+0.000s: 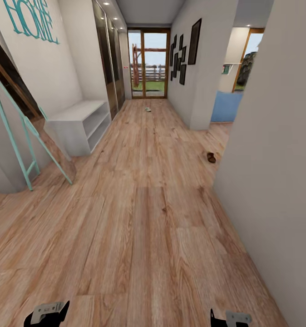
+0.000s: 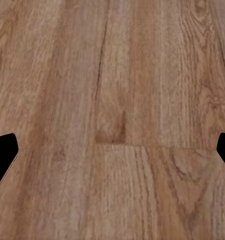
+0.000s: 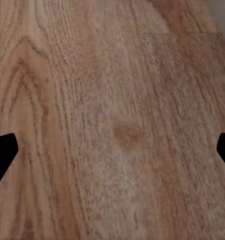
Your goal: Pick up the two gym shoes and the two sandals from the corridor floor and place them onto the hallstand (shoe rack) in the corridor, making sure they are on the rack and not on the floor. Arrange them so the two gym shoes are next to each other and the two sandals are next to each other.
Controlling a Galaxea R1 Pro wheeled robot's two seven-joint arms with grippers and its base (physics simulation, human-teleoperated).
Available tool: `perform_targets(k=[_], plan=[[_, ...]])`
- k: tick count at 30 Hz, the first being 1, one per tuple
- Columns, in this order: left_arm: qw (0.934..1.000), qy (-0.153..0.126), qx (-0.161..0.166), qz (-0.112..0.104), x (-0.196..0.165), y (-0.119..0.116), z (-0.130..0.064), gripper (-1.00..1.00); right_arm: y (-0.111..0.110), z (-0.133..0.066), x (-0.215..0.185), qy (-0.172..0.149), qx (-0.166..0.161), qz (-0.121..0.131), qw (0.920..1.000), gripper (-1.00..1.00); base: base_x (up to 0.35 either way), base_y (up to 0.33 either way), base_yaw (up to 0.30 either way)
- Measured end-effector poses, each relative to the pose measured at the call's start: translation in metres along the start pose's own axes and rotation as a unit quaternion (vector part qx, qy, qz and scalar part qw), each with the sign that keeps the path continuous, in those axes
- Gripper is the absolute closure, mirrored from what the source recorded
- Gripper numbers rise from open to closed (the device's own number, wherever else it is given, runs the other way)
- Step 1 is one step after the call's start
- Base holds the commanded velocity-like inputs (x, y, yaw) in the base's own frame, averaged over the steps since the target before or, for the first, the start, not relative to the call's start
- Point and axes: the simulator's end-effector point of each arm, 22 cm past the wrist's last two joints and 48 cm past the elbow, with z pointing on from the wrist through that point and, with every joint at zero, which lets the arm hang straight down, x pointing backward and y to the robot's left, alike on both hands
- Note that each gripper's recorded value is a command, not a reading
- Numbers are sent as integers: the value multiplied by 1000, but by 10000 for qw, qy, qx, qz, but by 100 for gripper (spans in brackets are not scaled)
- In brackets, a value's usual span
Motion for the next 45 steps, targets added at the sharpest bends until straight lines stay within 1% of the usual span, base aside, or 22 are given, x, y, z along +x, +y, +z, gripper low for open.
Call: perform_targets(k=[45], plan=[[10000, 2, 7, 6, 0, -1, 0, -100, 0, -1, 1, 10, -4, -2, 10000, -100, 338, 86, 0]])
